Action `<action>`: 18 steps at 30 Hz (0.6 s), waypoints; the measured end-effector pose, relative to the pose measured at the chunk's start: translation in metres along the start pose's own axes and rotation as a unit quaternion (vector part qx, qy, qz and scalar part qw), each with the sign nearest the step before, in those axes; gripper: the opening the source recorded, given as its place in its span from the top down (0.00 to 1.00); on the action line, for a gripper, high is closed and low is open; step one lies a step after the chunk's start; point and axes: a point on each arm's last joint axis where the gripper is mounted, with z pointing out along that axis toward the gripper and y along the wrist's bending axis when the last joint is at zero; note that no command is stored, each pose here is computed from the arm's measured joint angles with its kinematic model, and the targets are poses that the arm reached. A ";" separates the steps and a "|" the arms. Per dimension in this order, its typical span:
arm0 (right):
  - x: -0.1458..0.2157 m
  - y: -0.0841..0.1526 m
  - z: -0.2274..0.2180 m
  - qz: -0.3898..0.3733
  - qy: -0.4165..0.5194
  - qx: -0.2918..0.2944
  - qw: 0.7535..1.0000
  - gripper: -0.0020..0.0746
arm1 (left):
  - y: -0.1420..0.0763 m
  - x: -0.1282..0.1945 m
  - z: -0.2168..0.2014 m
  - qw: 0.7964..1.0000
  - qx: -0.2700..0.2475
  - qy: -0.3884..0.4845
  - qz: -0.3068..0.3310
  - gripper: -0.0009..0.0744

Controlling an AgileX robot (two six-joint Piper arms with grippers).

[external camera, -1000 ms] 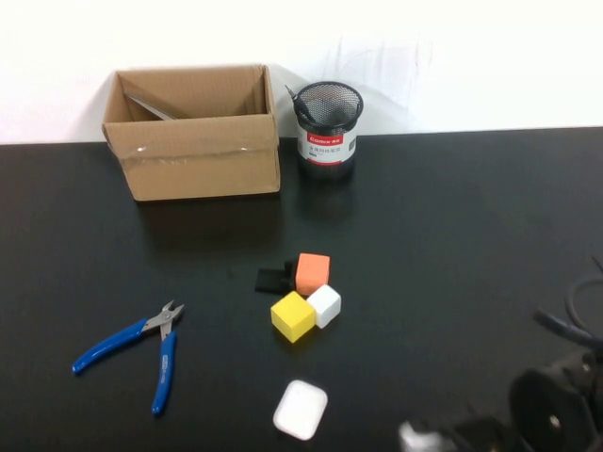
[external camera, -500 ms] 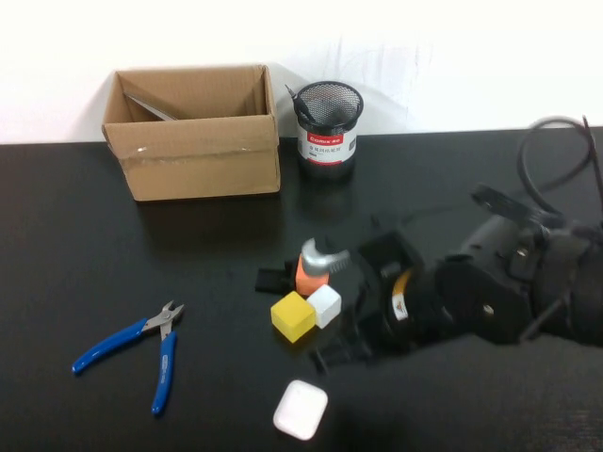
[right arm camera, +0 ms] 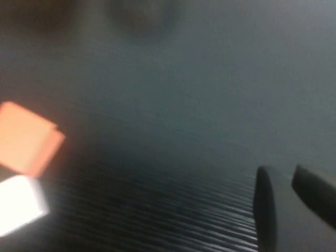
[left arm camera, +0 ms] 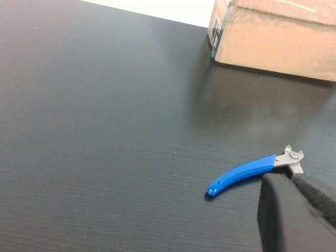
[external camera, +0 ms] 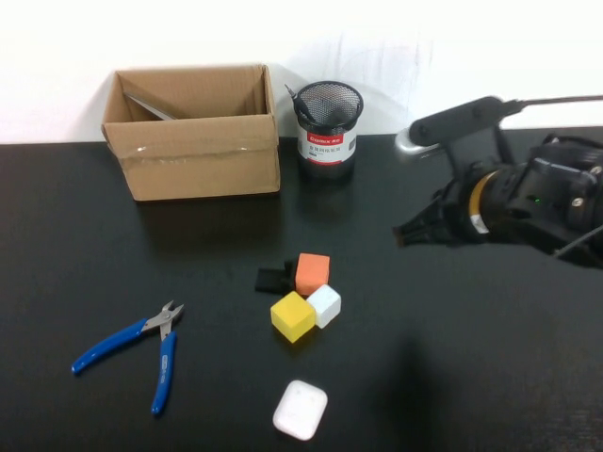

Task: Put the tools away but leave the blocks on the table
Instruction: Pick up the pliers from the table

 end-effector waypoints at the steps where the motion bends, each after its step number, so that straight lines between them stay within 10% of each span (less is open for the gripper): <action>1: 0.000 -0.003 -0.003 -0.001 0.001 0.009 1.000 0.94 | 0.000 0.000 0.000 1.000 0.000 0.000 0.000 0.99; 18: 0.001 -0.017 -0.003 -0.098 0.014 0.088 0.991 0.94 | 0.000 0.000 0.000 1.000 0.000 0.000 0.000 0.99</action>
